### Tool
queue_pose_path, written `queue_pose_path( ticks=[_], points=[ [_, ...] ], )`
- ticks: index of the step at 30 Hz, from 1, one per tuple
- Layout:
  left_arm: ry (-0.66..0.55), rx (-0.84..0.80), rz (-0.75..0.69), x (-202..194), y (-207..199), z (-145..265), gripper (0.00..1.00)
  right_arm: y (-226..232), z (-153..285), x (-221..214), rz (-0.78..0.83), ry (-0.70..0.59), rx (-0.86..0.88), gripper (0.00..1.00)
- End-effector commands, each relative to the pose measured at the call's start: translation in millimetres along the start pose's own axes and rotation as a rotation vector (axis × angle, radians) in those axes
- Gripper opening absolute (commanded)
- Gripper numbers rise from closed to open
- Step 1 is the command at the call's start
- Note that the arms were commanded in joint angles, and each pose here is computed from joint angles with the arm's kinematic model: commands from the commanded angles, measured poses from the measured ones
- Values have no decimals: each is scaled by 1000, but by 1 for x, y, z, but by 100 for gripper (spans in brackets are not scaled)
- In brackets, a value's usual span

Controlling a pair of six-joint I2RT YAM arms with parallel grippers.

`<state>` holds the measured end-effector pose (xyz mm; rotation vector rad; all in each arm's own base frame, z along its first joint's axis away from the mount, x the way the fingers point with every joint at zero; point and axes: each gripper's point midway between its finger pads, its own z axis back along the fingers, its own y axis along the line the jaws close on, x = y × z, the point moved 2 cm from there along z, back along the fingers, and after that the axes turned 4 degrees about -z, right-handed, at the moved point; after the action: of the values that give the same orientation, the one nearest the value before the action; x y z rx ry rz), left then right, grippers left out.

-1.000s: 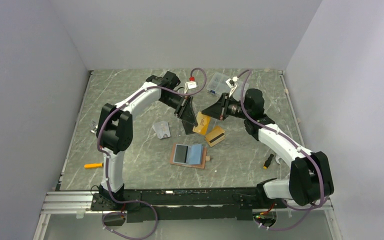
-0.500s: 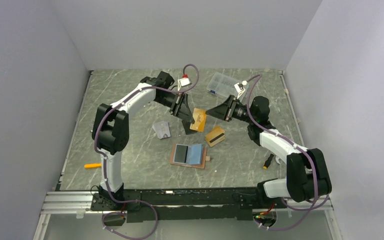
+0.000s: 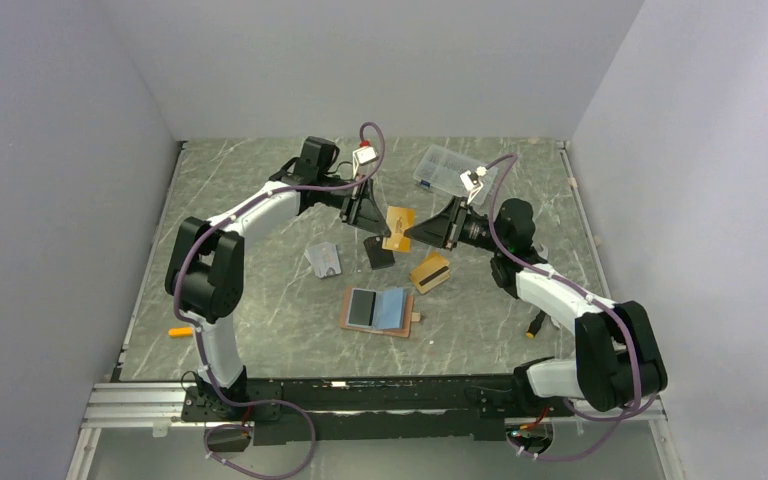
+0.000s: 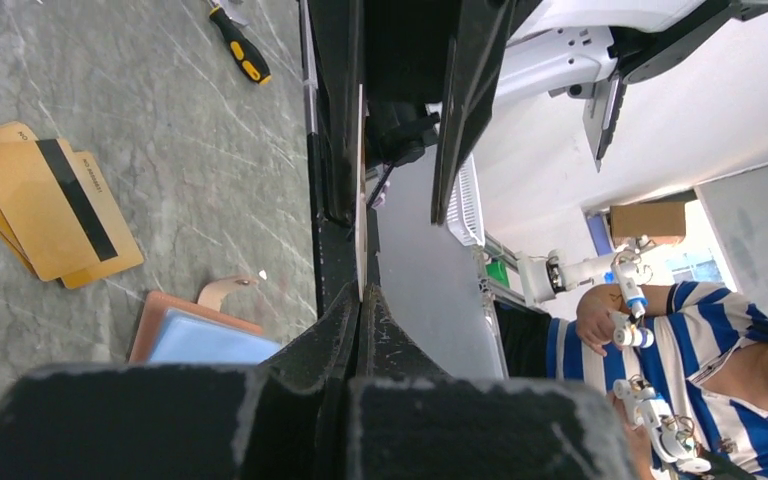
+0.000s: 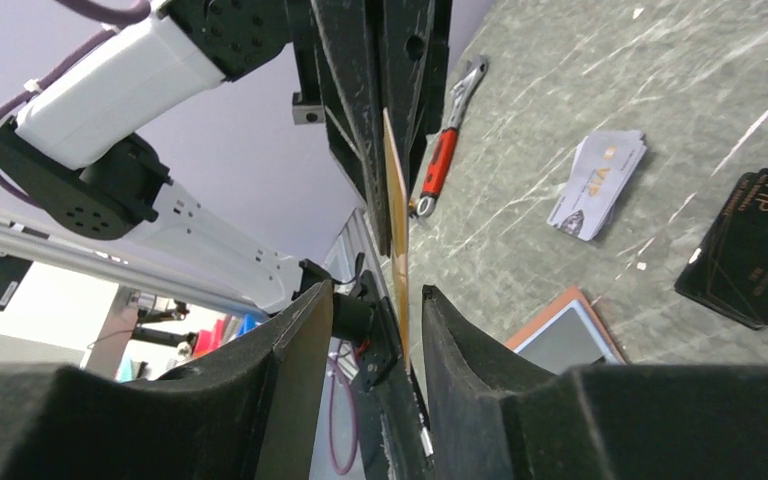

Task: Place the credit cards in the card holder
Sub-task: Insert the credit card into the card holder.

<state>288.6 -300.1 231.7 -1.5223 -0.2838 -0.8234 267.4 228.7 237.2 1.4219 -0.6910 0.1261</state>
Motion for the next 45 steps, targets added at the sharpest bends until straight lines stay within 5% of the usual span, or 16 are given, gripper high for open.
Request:
queue_pose_path(
  ticks=[1,5,10,13,16,21,28,45],
  points=[
    [-20,-12,-81,19,-18,1,0,18,-8,10,78,-16,54,40],
    [-25,3,-71,19,-13,0,0,18,-11,10,66,-25,60,30],
    [-24,45,-49,18,-4,0,6,13,-11,12,54,-55,26,0],
    [-8,113,-16,10,7,1,28,2,-7,10,53,-50,-61,0],
    [15,223,46,-10,26,9,35,-16,2,-5,46,-6,-177,0],
    [22,432,180,-56,58,34,36,-41,26,-47,-2,74,-335,0],
    [69,512,327,-121,77,40,36,-59,40,-89,-77,184,-382,0],
    [80,521,331,-129,85,40,33,-77,66,-145,-207,351,-479,0]
  ],
)
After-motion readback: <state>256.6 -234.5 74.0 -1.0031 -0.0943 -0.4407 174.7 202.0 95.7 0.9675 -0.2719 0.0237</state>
